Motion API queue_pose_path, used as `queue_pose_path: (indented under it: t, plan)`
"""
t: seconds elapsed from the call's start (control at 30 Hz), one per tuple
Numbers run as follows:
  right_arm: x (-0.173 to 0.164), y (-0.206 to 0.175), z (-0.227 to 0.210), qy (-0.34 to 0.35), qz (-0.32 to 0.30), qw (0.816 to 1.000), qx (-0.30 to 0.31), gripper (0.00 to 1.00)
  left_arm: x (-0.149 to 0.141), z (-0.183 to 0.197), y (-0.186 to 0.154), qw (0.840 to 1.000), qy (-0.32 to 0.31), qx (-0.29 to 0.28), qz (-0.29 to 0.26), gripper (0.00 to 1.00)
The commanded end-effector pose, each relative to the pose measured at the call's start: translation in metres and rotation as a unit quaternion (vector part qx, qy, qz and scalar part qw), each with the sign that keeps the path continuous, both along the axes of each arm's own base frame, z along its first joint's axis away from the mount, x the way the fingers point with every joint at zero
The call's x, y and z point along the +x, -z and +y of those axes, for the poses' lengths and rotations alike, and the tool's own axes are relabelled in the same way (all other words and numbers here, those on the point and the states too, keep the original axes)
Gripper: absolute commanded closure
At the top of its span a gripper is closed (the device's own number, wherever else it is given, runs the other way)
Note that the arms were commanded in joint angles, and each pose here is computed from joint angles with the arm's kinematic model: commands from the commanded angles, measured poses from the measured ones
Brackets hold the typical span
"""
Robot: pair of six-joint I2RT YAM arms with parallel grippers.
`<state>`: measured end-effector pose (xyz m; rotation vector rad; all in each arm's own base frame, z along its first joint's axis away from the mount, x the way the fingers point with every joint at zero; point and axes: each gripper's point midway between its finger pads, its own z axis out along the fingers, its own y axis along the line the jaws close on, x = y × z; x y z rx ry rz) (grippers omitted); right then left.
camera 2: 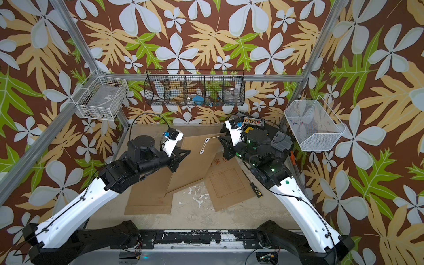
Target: Open the file bag
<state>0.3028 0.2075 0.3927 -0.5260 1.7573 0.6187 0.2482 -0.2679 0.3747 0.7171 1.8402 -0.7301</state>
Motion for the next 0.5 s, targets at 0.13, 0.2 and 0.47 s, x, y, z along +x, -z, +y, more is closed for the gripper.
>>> queue_pose_path:
  t: [0.13,0.2,0.47]
  plan:
    - [0.003,-0.005,-0.001,0.006,-0.015,1.0,-0.006,1.0,0.0,-0.002,-0.035,0.992,0.062,-0.114,0.007,1.0]
    - [0.003,-0.006,-0.002,0.009,-0.016,1.0,-0.005,1.0,-0.003,-0.002,-0.04,0.988,0.083,-0.13,0.011,1.0]
    - [0.002,-0.004,0.007,-0.019,-0.017,1.0,-0.013,1.0,-0.011,-0.006,-0.053,0.98,0.12,-0.156,0.008,1.0]
